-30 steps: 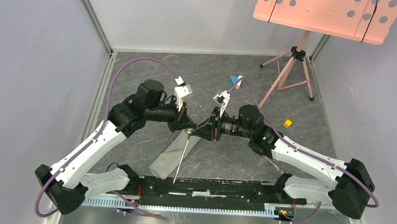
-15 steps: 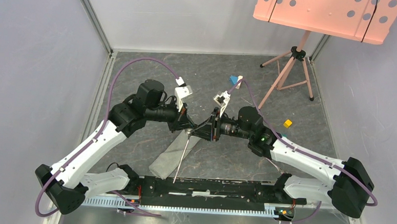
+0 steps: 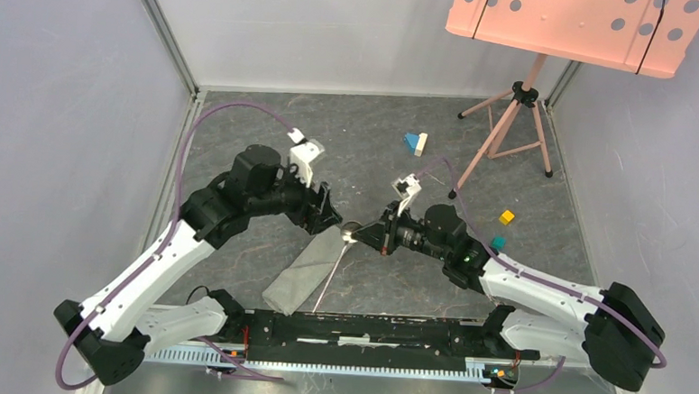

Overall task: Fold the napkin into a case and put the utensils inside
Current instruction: Pass from the left arm to the right, then insert the spoon into the folded napkin.

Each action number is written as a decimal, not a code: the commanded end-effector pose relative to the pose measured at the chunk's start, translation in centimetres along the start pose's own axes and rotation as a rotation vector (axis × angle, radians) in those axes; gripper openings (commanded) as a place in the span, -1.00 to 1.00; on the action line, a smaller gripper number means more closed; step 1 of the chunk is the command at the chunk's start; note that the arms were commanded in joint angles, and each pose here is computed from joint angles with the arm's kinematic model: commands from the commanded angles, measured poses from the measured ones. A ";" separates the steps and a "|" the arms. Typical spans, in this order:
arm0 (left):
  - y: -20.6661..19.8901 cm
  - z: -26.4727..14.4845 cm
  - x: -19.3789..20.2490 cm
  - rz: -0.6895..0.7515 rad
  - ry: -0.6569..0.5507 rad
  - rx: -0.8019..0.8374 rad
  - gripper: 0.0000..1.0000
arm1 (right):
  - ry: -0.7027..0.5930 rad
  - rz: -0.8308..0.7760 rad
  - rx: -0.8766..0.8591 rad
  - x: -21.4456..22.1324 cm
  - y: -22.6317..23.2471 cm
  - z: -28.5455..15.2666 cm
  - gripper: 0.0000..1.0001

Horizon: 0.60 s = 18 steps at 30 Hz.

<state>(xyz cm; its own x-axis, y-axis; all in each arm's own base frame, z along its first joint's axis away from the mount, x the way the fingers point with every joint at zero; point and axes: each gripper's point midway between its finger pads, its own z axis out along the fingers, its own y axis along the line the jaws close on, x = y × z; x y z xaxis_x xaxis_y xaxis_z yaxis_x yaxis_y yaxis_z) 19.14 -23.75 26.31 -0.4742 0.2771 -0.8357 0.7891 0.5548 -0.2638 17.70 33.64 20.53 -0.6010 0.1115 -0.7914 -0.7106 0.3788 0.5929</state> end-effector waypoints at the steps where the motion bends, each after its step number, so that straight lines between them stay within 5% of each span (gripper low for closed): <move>1: 5.8 -3.7 0.4 -0.380 -0.133 -0.466 0.68 | -0.226 0.055 0.219 -2.6 -5.0 -1.9 -1.00; 3: 7.3 -5.1 3.5 -0.563 -0.122 -0.617 0.64 | -0.284 0.077 0.273 -2.9 -6.9 -2.5 -0.99; 12: 5.4 -3.1 16.0 -1.016 0.006 -0.602 -0.28 | -0.319 0.125 0.328 -3.3 -12.2 -1.0 -1.00; 18: 3.3 -2.3 20.7 -1.205 0.109 -0.545 -0.44 | -0.282 0.094 0.373 -3.0 -14.1 0.6 -0.99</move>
<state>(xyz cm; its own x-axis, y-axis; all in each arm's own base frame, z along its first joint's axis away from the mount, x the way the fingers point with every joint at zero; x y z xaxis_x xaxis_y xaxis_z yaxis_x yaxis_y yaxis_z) 12.58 -13.26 9.82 -0.8316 -0.4430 -0.3349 -0.2464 0.8348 -0.4924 27.31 26.84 10.35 -0.5924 0.3307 -0.7347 -0.3717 0.6969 0.6134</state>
